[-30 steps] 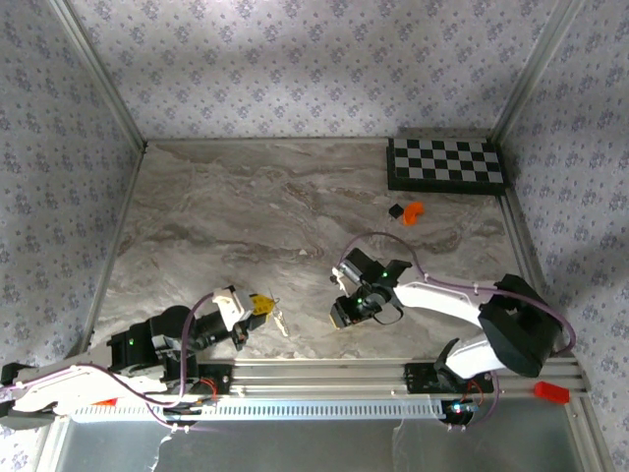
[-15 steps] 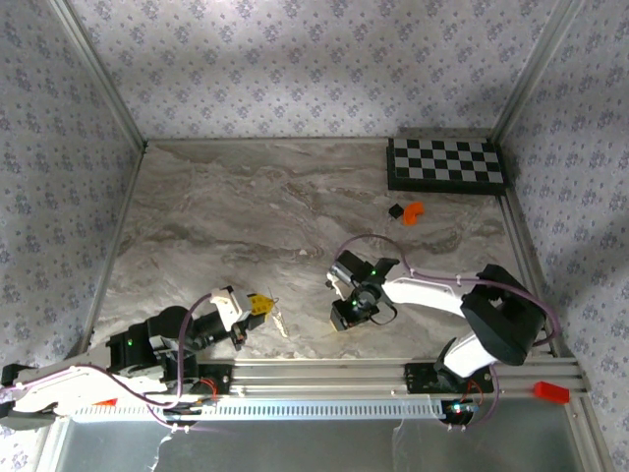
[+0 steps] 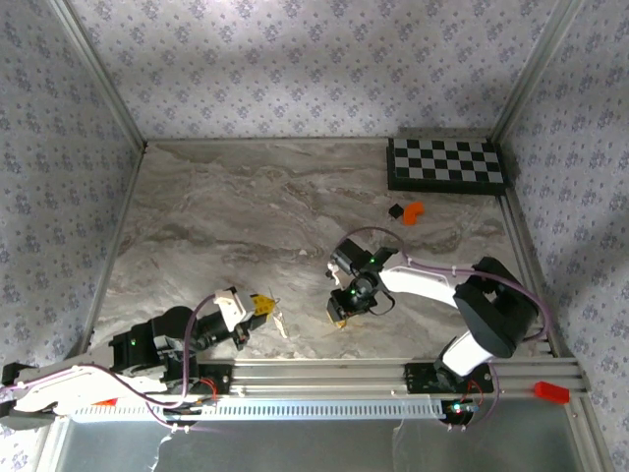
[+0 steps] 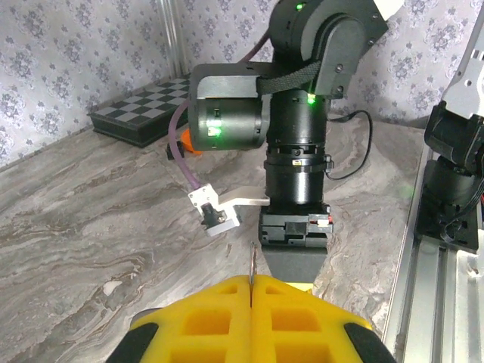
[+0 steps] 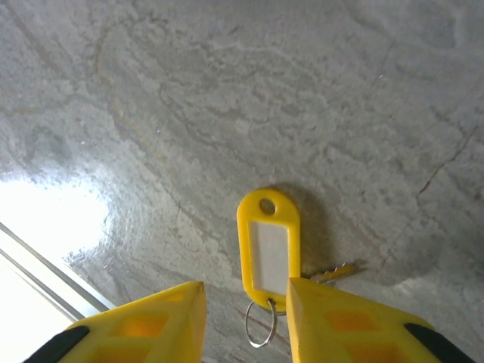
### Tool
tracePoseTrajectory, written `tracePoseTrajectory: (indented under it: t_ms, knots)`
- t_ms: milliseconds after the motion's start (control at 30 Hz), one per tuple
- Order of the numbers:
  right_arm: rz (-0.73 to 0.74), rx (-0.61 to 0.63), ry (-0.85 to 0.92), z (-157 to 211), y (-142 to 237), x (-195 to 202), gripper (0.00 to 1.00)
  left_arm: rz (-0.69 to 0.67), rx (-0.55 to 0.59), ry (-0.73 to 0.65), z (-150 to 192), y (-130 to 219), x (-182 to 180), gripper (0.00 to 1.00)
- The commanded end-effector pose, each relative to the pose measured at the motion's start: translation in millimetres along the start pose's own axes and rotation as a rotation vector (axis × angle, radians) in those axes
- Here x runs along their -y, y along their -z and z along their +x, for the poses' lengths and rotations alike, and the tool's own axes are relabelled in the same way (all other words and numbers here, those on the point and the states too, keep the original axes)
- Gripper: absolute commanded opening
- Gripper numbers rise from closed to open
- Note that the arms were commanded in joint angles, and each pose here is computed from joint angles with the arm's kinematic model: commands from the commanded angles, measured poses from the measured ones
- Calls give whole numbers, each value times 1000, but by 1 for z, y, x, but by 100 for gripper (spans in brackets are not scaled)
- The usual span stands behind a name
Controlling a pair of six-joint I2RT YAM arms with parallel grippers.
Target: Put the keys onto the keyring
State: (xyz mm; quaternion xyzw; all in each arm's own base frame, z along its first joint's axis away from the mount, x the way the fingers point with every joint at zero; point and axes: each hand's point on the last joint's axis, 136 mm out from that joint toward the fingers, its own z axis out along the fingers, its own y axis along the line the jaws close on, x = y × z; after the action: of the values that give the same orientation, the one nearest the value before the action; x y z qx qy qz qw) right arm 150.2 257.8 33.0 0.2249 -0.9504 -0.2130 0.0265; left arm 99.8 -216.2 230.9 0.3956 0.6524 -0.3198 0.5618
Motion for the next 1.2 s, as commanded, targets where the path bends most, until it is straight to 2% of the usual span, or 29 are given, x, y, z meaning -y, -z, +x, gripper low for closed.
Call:
tracePoseTrajectory:
  t_ms: [0, 433, 1167]
  knots:
    - [10, -70, -14, 10, 0, 2, 32, -17, 54, 2, -14, 0, -3, 0]
    - [23, -204, -9, 25, 1, 2, 27, -34, 35, -4, -2, -1, -6, 0]
    - [-12, -272, -35, 21, -4, 1, 17, -37, 34, -11, 1, -2, -6, 0]
